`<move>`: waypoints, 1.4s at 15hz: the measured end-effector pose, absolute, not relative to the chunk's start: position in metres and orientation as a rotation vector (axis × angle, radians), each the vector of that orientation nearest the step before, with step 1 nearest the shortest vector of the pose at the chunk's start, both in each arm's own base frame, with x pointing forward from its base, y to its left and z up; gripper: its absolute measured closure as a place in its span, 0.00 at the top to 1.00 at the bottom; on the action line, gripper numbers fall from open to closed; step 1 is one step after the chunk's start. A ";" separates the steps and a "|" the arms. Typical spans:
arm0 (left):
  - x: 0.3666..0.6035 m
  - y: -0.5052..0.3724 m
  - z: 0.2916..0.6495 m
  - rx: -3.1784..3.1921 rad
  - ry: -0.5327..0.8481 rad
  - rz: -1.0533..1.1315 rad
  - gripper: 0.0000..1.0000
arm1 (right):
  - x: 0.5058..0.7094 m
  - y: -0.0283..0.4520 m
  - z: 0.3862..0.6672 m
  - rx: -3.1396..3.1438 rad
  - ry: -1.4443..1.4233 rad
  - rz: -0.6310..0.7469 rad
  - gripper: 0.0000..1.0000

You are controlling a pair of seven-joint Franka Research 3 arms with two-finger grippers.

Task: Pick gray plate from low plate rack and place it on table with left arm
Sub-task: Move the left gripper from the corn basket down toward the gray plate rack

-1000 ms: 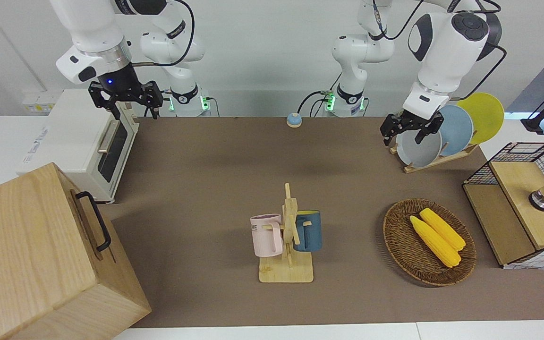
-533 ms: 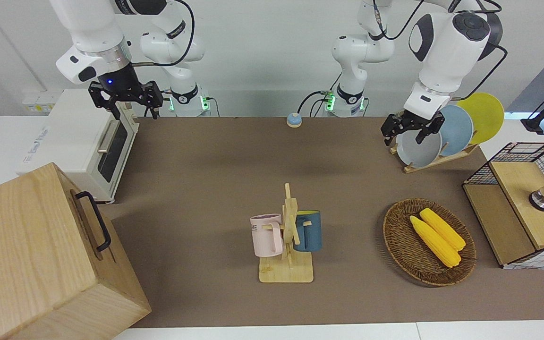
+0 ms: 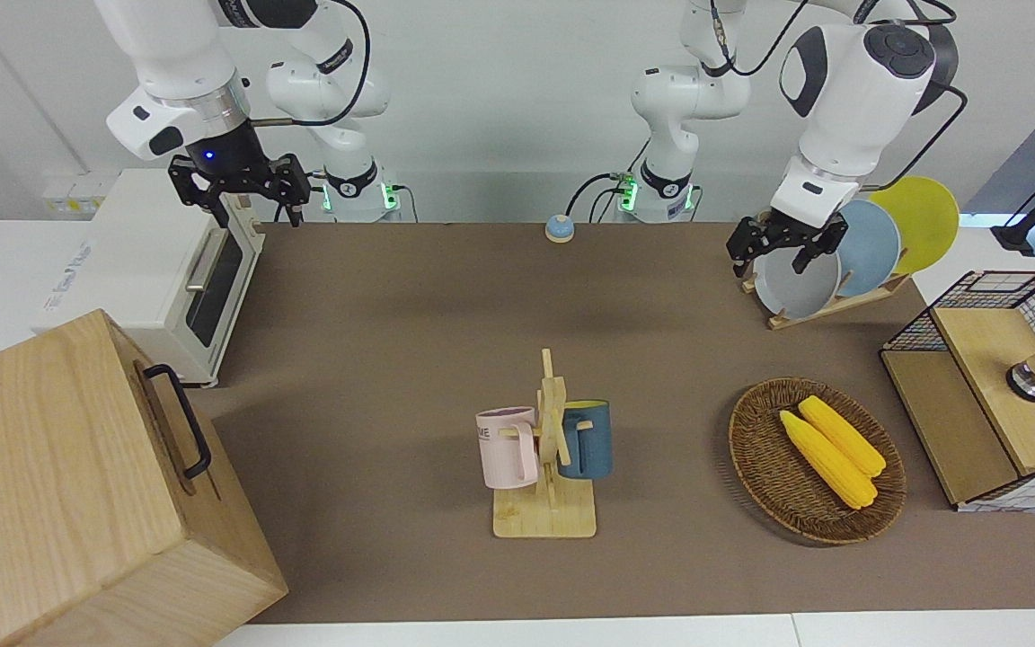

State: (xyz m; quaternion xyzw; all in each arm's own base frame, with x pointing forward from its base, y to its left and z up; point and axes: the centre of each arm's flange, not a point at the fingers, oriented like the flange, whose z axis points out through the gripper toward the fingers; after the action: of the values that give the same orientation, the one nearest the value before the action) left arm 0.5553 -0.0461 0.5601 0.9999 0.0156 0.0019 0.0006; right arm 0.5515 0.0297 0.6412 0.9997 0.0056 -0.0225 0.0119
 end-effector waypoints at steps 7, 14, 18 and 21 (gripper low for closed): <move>0.527 0.041 0.587 3.128 0.078 -0.064 1.00 | 0.551 0.030 0.641 3.117 0.018 -0.070 0.99; 0.498 0.114 0.600 3.129 0.151 -0.130 1.00 | 0.551 0.030 0.641 3.117 0.018 -0.070 0.99; 0.495 0.114 0.597 3.149 0.142 -0.173 1.00 | 0.551 0.030 0.641 3.117 0.018 -0.070 0.99; 0.493 0.117 0.591 3.172 0.140 -0.203 1.00 | 0.551 0.030 0.641 3.117 0.018 -0.070 0.99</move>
State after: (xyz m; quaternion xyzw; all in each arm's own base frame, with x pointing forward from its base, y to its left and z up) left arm 0.4928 0.1171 0.5910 0.9968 0.0441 -0.0639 -0.0198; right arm 0.5515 0.0297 0.6412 0.9997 0.0056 -0.0225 0.0119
